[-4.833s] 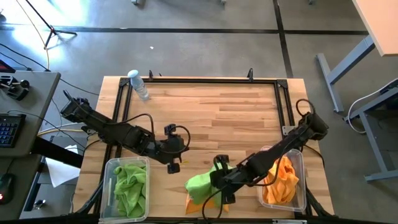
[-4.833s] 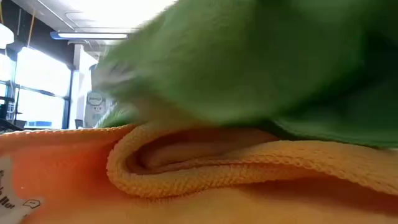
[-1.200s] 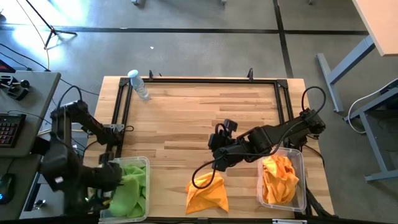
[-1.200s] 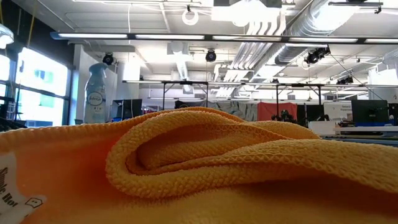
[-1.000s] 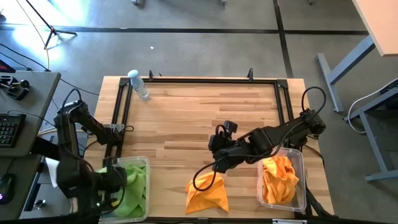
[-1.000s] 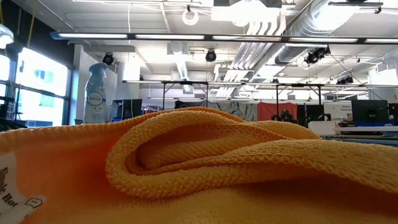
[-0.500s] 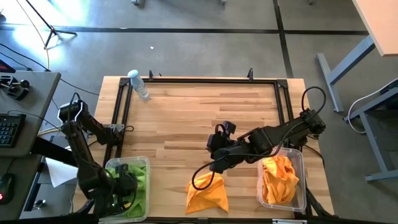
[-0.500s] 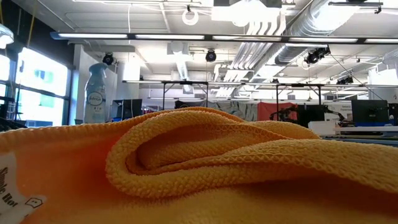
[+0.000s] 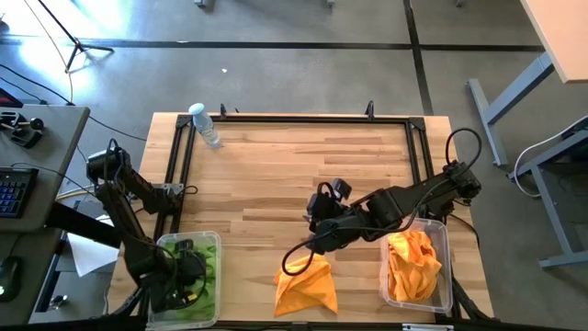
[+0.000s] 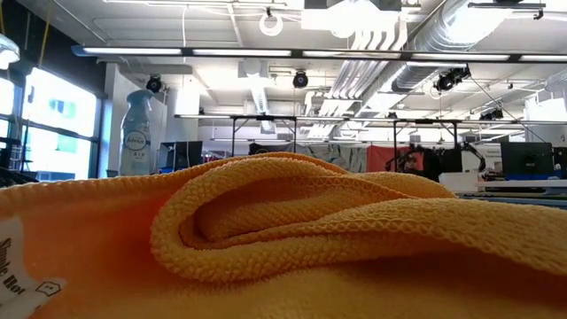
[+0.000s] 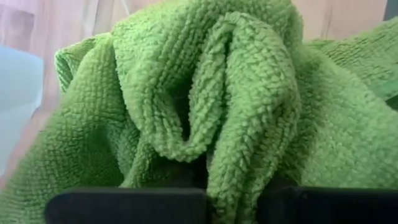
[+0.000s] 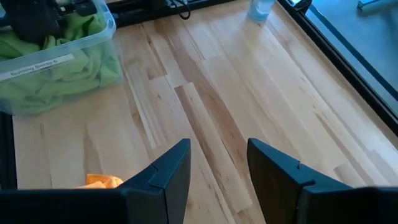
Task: Sort microfiber towel by color & place in baskets
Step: Put the green towel into the left transparent bin
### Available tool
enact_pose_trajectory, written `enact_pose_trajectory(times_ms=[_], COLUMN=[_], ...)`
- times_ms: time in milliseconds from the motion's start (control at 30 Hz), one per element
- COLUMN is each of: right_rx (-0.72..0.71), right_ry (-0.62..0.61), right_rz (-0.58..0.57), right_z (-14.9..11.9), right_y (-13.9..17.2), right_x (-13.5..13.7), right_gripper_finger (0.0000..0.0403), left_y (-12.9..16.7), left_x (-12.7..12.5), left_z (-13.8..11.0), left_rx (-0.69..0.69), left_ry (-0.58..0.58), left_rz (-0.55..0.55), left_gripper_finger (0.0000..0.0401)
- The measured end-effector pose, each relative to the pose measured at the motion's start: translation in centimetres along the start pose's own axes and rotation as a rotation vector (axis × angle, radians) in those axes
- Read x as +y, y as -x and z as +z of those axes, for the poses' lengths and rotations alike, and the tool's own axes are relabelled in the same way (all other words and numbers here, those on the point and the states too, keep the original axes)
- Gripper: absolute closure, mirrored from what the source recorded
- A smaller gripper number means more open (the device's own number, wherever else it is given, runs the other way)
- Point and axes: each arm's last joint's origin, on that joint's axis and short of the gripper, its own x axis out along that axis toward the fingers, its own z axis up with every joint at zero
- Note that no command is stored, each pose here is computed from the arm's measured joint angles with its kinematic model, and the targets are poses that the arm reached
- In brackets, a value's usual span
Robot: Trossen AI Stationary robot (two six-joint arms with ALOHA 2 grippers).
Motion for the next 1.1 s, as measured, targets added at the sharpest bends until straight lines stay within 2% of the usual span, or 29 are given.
enact_pose_trajectory(times_ms=[167, 500, 667, 933, 1100], right_rx=[0.000, 0.003, 0.017, 0.076, 0.137], right_ry=[-0.066, -0.090, -0.076, -0.027, -0.010], right_rz=[-0.001, -0.004, -0.020, -0.060, -0.060], right_z=[0.0, 0.0, -0.3, -1.4, -2.4], right_y=[0.0, 0.0, -0.7, -3.0, -5.1], right_x=[0.0, 0.0, 0.3, 1.5, 2.7], right_gripper_finger=[0.0249, 0.0249, 0.0249, 0.0249, 0.0249], left_y=[-0.3, 0.7, 3.2, 9.5, 12.0], left_x=[-0.1, -0.7, -0.9, 0.2, 1.3], left_z=[0.0, 0.7, 1.9, 4.1, 4.5], left_rx=[-0.002, 0.019, 0.109, 0.056, 0.026], left_ry=[0.007, 0.024, -0.007, 0.043, 0.081], left_rz=[-0.019, -0.047, -0.104, -0.207, -0.289], left_gripper_finger=[0.0360, 0.0283, 0.0280, 0.0281, 0.0281])
